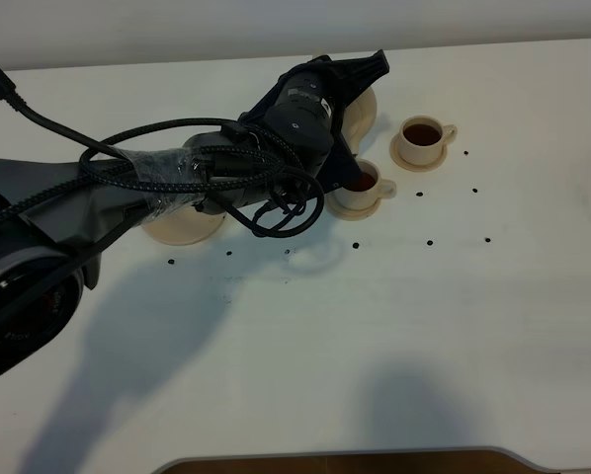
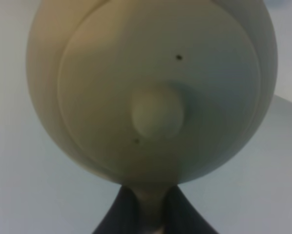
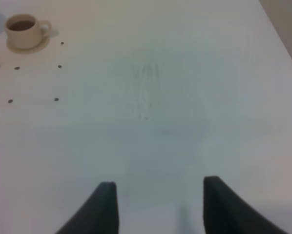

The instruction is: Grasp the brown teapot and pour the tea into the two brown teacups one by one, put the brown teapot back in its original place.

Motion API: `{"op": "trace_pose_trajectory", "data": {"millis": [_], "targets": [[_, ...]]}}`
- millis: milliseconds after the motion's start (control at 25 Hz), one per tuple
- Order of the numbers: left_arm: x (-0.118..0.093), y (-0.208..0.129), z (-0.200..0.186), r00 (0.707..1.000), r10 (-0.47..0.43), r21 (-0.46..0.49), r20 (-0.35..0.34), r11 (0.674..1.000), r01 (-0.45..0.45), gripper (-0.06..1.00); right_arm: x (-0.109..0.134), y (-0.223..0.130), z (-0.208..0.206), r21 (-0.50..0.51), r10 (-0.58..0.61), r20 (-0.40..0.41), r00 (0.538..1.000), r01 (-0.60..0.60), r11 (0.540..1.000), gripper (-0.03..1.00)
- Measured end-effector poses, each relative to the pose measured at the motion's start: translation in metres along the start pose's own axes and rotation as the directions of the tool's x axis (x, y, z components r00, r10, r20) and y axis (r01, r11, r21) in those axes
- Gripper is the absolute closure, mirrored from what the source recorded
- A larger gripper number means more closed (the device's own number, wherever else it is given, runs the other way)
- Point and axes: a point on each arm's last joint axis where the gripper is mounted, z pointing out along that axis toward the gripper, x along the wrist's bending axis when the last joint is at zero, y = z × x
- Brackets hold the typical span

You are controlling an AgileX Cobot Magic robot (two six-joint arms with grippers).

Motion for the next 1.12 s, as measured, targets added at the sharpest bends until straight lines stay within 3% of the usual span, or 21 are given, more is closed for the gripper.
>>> {"op": "trace_pose_trajectory", "data": {"millis": [1120], "targets": [[0.0075,0.0058,-0.0039,1.000,-0.003,-0.018,-0.024,1.000,0.002,0.82,0.0000,0.0000,0.0000,0.000,0.000,0.000,1.000,0.000,1.000,0.57]]}}
